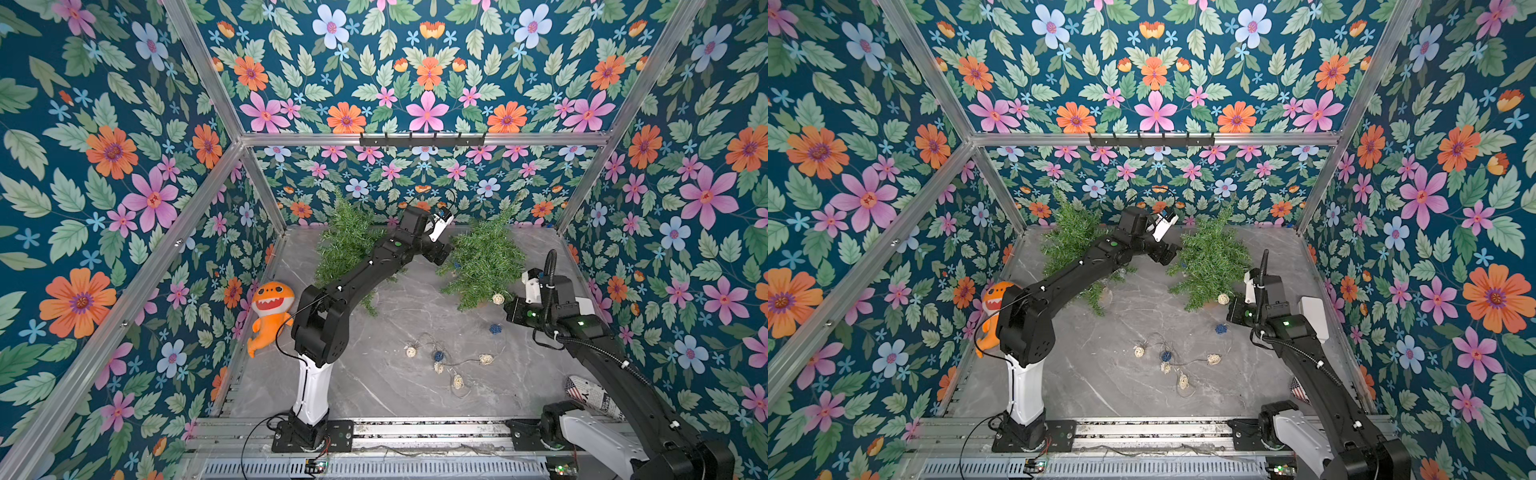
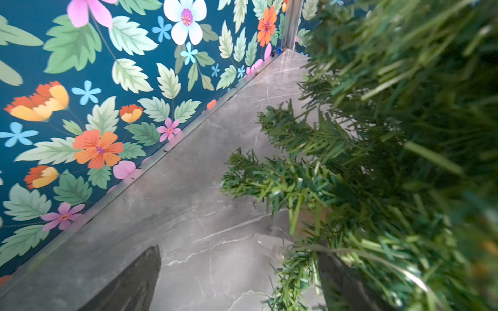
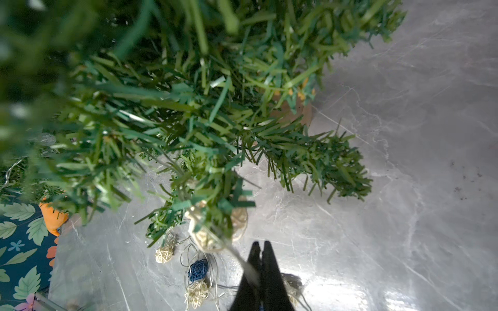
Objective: Wrap string light around the christmas tree
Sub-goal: Wrap the light string around the Christmas tree.
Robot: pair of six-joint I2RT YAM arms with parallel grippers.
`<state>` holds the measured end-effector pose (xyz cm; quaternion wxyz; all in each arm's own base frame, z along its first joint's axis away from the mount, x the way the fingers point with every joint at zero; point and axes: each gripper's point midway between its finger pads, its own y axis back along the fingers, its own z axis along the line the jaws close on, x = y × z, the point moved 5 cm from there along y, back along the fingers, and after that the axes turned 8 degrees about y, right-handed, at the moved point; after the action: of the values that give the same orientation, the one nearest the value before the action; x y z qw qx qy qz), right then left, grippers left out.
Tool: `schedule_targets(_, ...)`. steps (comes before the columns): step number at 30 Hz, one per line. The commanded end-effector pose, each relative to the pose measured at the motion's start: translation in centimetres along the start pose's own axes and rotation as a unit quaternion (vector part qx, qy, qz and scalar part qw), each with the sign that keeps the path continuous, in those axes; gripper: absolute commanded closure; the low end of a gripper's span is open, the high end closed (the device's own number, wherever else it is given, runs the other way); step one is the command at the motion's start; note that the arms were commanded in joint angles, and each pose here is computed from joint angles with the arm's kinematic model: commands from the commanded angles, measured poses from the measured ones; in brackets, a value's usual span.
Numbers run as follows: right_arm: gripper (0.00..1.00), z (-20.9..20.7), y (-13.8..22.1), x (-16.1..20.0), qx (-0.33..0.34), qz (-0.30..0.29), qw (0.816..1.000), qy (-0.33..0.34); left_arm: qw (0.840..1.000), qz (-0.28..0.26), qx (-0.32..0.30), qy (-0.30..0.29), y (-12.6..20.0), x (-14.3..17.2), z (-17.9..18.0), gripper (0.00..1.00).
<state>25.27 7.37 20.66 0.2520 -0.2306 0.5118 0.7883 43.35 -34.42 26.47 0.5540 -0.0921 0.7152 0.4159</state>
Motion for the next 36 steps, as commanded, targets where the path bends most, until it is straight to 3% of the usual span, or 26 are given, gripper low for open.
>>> schedule_targets(1,1.0,0.2,0.0,-0.4,-0.008,-0.008,1.0,0.005,0.999,-0.025,-0.038,-0.002,0.5,-1.3,0.7,0.04)
schedule_targets(6,1.0,0.1,-0.1,-0.2,-0.009,-0.009,1.0,0.003,0.998,-0.055,-0.004,0.005,1.3,-2.3,-0.2,0.0)
schedule_targets(8,1.0,0.0,-0.2,-0.1,-0.009,-0.008,1.0,0.002,0.998,-0.06,0.003,0.008,1.6,-2.8,-0.3,0.04)
schedule_targets(9,1.0,0.0,-0.2,-0.1,-0.01,-0.009,1.0,0.001,0.998,-0.059,0.004,0.008,1.6,-2.8,-0.3,0.08)
schedule_targets(14,1.0,0.2,0.2,-0.6,-0.014,-0.015,1.0,0.0,0.999,-0.032,0.011,-0.007,1.5,-1.8,-0.5,0.48)
schedule_targets(16,1.0,0.5,0.6,-0.9,-0.017,-0.023,1.0,0.005,1.0,-0.02,0.022,-0.008,1.7,-1.0,-0.8,0.55)
schedule_targets(18,1.0,0.6,0.9,-1.1,-0.017,-0.029,0.999,0.009,0.999,-0.005,0.036,-0.019,1.8,-0.1,-1.2,0.46)
schedule_targets(21,1.0,0.5,0.7,-1.3,-0.017,-0.027,0.999,0.01,0.996,0.041,0.061,-0.055,1.5,2.3,-1.8,0.21)
schedule_targets(23,1.0,0.5,0.3,-1.2,-0.019,-0.024,0.999,0.009,0.992,0.071,0.068,-0.085,1.5,4.0,-2.0,0.14)
schedule_targets(28,1.0,0.4,0.0,-1.2,-0.019,-0.024,0.999,0.014,0.979,0.124,0.079,-0.14,1.1,6.2,-1.9,0.06)
schedule_targets(36,1.0,-0.4,0.0,-1.0,-0.022,-0.022,0.999,0.008,0.978,0.11,0.064,-0.163,1.8,4.4,-0.9,0.01)
